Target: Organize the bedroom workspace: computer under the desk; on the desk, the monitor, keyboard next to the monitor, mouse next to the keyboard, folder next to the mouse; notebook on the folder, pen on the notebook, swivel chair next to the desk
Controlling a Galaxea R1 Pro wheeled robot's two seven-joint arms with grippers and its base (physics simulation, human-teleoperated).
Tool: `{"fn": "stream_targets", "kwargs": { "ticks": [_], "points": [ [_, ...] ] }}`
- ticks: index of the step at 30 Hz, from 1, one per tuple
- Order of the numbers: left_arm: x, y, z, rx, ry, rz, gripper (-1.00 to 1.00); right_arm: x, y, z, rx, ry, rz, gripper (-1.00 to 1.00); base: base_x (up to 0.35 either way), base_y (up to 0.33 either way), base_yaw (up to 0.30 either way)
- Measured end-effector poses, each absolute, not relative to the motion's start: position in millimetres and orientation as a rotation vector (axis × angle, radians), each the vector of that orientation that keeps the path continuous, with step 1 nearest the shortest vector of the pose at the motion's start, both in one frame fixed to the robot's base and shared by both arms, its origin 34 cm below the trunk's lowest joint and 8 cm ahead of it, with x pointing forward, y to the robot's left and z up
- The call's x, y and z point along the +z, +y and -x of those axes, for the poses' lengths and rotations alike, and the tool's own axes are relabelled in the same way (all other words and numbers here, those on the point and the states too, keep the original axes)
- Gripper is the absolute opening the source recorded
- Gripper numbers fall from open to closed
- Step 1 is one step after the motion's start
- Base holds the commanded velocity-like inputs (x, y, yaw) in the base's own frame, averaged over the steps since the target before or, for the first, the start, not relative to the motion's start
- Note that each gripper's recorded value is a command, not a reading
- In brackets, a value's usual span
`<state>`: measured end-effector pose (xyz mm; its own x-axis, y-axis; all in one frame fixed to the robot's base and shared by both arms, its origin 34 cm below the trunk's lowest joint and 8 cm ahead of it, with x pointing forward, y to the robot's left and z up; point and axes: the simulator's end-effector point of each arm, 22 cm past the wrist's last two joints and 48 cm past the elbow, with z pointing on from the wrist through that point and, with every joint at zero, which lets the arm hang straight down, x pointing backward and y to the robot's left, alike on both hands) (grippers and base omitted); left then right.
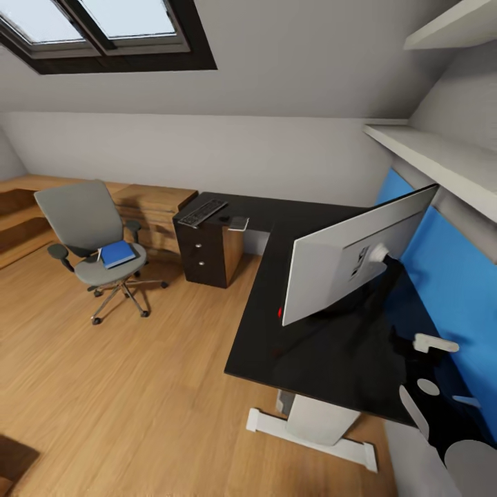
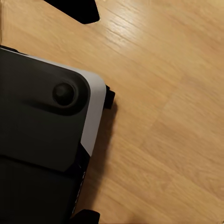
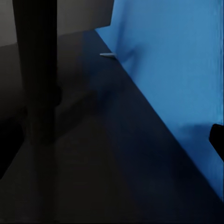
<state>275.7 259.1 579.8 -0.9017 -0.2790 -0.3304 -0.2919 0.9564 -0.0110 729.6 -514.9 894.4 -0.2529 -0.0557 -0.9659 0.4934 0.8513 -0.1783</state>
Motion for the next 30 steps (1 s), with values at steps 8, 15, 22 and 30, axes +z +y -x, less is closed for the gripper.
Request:
{"fn": "stream_targets", "kwargs": {
  "ticks": [8,15,22,30],
  "points": [
    [582,260,-280,0.057,2.753,0.413,1.00,893,-512,-730,-0.531,1.761,-0.338,1.00,-0.315,0.161,0.000],
    [582,259,-282,0.053,2.744,0.408,1.00,886,-501,-730,-0.512,1.772,-0.347,1.00,-0.313,0.049,0.000],
    [582,258,-283,0.049,2.742,0.400,1.00,865,-472,-729,-0.467,1.812,-0.363,1.00,-0.312,0.102,0.000],
    [583,257,-284,0.045,2.742,0.390,1.00,841,-455,-721,-0.448,1.869,-0.376,1.00,-0.312,0.162,0.000]
  ]
}}
